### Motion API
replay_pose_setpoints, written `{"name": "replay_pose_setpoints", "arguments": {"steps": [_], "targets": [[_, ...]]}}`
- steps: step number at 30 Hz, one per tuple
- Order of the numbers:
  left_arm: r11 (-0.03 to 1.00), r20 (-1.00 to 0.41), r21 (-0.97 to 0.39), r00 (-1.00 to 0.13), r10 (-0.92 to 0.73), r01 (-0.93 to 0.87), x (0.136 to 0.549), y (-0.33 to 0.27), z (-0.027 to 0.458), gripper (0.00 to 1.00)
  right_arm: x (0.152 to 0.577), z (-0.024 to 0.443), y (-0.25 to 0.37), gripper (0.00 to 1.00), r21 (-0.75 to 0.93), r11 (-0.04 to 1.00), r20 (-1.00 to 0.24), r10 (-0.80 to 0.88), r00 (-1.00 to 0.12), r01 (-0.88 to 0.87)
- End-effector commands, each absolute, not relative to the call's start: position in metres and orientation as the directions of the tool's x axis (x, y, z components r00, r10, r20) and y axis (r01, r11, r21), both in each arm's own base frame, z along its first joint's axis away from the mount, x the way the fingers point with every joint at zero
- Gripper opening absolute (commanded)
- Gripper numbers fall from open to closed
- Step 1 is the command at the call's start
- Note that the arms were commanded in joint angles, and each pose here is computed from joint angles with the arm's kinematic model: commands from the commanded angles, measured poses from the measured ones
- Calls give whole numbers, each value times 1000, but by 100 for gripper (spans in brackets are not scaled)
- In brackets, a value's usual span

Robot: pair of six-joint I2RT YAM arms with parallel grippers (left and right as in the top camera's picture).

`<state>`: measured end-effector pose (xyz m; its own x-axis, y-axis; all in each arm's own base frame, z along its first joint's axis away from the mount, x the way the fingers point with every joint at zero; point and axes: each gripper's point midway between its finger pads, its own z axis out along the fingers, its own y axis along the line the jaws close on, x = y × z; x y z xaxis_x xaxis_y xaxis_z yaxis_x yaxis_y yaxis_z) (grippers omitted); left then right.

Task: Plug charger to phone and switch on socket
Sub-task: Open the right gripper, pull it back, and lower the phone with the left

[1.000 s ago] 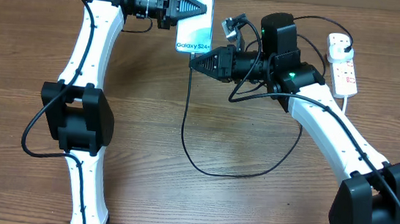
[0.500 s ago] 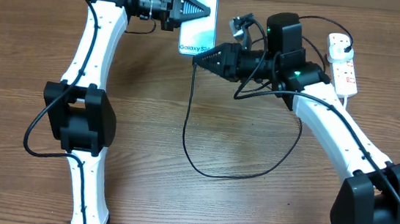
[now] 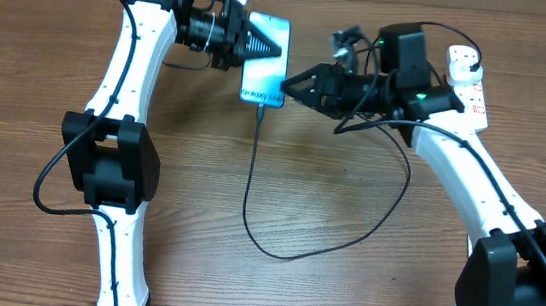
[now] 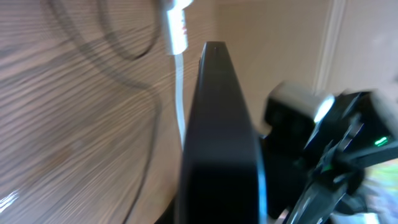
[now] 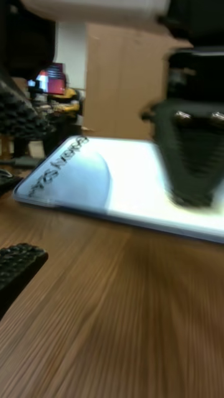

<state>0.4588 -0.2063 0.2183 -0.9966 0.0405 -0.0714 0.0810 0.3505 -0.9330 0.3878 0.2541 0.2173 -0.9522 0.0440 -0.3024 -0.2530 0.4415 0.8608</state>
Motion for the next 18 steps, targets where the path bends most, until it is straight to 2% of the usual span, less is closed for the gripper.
{"name": "replay_pose_setpoints", "arguments": {"steps": [1, 5, 10, 18], "targets": [[508, -168, -840, -981, 96, 193, 454, -193, 199, 4, 401, 203, 228, 58, 808, 531, -341, 72, -937, -254], [626, -134, -759, -984, 115, 176, 449, -186, 177, 4, 401, 181, 212, 60, 745, 636, -326, 81, -942, -203], [671, -110, -721, -985, 137, 173, 444, -189, 159, 4, 395, 155, 203, 66, 631, 760, -311, 66, -948, -154], [707, -19, -703, -996, 91, 78, 440, -189, 112, 4, 388, 143, 210, 72, 570, 807, -308, 36, -951, -154]]}}
